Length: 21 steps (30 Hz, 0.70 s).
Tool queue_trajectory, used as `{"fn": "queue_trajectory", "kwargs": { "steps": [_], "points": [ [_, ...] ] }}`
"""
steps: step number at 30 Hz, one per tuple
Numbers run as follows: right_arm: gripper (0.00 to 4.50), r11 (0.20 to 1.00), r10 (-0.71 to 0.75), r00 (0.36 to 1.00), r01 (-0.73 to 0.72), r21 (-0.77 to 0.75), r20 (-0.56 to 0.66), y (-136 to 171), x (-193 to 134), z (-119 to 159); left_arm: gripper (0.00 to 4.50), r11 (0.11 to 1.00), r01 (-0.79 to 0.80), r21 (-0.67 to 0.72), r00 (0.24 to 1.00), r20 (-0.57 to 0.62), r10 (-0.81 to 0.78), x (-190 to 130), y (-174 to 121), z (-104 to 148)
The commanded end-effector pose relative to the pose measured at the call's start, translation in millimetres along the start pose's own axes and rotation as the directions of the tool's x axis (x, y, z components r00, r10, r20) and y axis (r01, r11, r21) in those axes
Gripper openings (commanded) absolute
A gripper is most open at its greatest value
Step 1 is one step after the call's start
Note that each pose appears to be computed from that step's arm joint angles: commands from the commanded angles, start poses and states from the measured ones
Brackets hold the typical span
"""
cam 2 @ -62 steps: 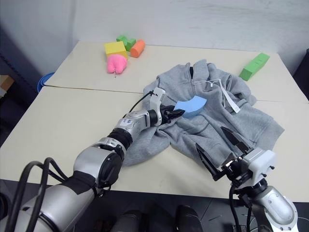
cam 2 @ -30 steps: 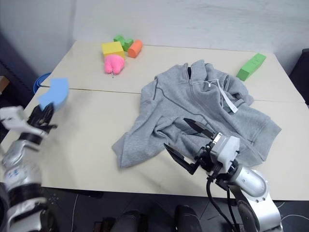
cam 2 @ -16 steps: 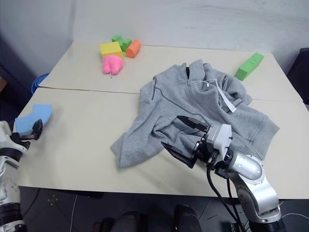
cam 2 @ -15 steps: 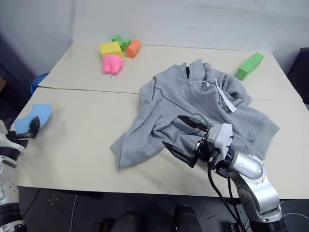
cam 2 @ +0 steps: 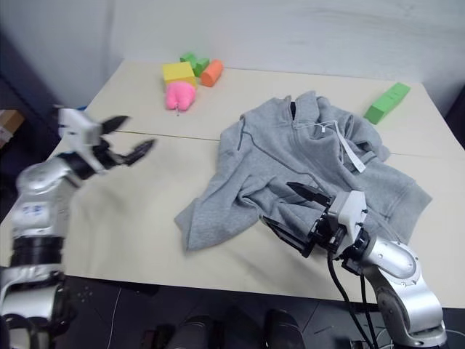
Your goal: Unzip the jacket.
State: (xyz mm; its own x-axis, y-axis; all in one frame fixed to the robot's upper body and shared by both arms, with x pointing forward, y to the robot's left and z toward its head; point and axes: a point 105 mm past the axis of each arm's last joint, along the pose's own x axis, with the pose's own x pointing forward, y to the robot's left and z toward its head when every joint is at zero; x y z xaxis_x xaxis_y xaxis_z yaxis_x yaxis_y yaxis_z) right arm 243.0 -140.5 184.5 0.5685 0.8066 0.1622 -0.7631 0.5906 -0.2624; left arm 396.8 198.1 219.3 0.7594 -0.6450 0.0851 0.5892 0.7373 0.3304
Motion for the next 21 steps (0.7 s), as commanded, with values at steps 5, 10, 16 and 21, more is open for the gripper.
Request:
{"fn": "queue_trajectory", "kwargs": {
  "steps": [5, 10, 16, 21],
  "points": [
    [4.50, 0.996, -0.044, 0.999, 0.046, -0.081, 0.029, 10, -14, 11, 4.46, 0.975, 0.112, -0.193, 0.982, -0.127, -0.138, 100, -39, -15],
    [4.50, 0.977, -0.171, 0.985, 0.174, -0.121, 0.038, 8, -30, 17, 4.46, 0.939, 0.007, -0.343, 0.974, -0.210, -0.084, 122, -57, -31],
    [4.50, 0.821, -0.513, 0.856, 0.512, -0.254, 0.066, -19, -67, 20, 4.06, 0.918, -0.044, -0.393, 0.960, -0.271, -0.070, 134, -78, -42],
    [4.50, 0.781, -0.574, 0.814, 0.576, -0.241, 0.084, -14, -79, 19, 2.49, 0.805, -0.036, -0.592, 0.972, -0.209, -0.110, 144, -99, -39]
  ]
}}
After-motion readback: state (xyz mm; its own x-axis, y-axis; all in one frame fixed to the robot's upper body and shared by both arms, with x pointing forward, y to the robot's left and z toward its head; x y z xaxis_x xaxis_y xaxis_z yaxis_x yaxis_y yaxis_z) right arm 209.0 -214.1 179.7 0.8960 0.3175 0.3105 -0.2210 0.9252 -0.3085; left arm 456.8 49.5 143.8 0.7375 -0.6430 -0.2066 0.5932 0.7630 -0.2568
